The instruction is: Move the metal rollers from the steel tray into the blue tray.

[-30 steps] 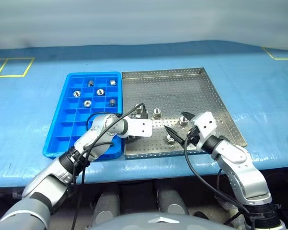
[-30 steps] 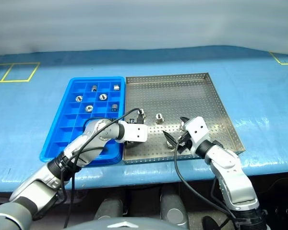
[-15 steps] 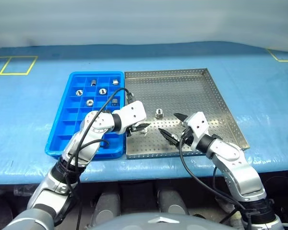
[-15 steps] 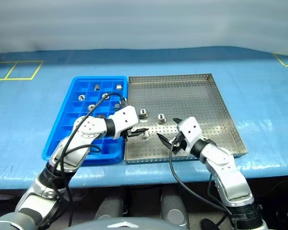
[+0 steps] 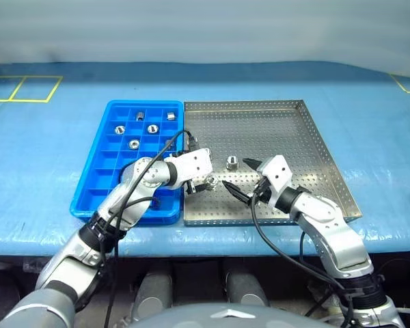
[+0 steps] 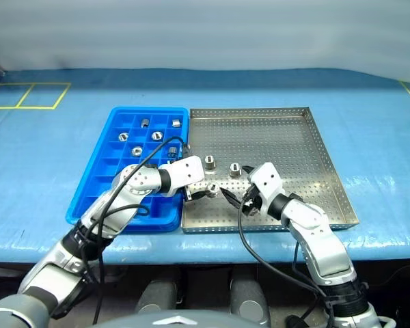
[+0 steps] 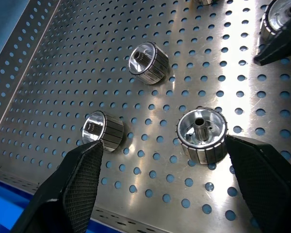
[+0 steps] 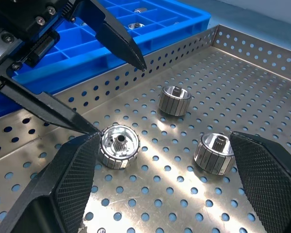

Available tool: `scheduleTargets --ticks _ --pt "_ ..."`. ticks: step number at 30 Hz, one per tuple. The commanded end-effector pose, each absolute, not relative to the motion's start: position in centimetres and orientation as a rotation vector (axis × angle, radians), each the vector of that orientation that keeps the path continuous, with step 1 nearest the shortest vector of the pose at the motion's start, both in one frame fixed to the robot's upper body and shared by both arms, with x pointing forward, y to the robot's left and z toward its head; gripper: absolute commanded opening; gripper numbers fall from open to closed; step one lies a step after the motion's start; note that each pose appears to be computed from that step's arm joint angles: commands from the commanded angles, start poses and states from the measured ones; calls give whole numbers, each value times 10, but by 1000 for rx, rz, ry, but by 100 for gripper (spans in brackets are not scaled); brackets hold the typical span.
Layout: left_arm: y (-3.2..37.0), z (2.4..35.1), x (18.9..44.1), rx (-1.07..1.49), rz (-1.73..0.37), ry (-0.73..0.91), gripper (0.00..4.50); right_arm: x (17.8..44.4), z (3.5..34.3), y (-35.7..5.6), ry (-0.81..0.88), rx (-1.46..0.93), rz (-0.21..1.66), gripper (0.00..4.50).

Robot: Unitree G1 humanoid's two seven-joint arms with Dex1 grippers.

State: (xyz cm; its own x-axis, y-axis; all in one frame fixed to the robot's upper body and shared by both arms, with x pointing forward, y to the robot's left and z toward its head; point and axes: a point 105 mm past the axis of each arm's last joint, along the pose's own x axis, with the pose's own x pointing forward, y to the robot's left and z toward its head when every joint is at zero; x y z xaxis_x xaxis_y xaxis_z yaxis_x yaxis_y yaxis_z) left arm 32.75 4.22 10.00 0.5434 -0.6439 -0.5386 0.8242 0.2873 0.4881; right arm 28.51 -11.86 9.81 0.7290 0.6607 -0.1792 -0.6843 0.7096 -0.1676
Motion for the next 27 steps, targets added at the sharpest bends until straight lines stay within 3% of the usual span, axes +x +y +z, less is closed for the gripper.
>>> scheduleTargets --ticks 1,18,25,27 --pt "34 100 330 838 -1009 255 417 282 112 -121 49 -238 723 450" --pt "18 80 320 853 -1143 294 417 280 111 -128 46 -236 669 450" --pt "16 82 312 802 -1186 286 203 282 111 -127 46 -245 670 450" --pt "17 83 312 801 -1186 285 203 283 112 -127 46 -246 671 450"
